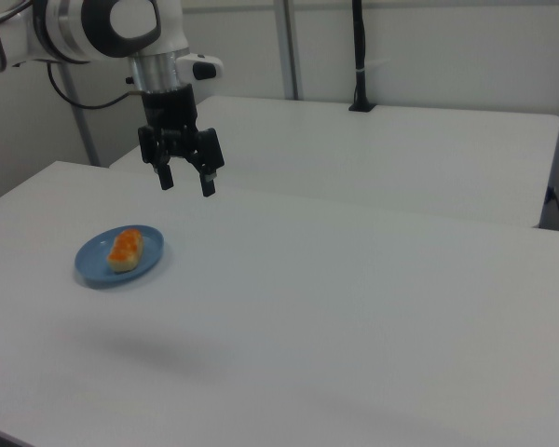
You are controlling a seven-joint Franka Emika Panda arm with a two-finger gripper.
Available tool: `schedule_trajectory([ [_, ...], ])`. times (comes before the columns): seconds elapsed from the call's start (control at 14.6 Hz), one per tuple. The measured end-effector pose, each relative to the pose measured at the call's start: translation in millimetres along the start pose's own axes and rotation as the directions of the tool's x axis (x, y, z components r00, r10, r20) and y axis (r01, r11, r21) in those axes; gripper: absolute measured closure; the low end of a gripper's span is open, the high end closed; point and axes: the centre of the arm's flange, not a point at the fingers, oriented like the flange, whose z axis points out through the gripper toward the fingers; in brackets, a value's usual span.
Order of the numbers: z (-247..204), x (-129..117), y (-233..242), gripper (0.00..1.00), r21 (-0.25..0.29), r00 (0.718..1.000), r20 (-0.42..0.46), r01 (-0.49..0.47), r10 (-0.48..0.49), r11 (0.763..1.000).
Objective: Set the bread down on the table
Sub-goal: 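Move the open gripper over the bread on the blue plate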
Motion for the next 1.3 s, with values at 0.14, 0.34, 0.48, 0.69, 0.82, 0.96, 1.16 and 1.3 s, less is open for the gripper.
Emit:
schedule_trajectory([
  [0.14,1,0,0,0.00,0.000,1.000,0.001,0.001,-0.001,1.000],
  [0.34,5,1,-4,0.00,-0.001,1.000,0.009,0.007,-0.007,1.000],
  [0.48,9,5,-7,0.00,-0.002,1.000,-0.002,0.012,-0.012,1.000],
  [0.69,13,11,-11,0.00,-0.001,1.000,-0.014,0.017,-0.017,1.000],
  [0.82,16,21,-37,0.00,0.037,0.997,-0.052,0.053,-0.051,0.998],
  [0.96,24,33,-82,0.00,0.078,0.992,-0.095,0.086,-0.078,0.993],
  [1.16,54,36,-197,0.00,0.076,0.986,-0.098,0.142,-0.135,0.987],
  [1.3,85,38,-265,0.00,0.068,0.981,-0.121,0.159,-0.150,0.985],
])
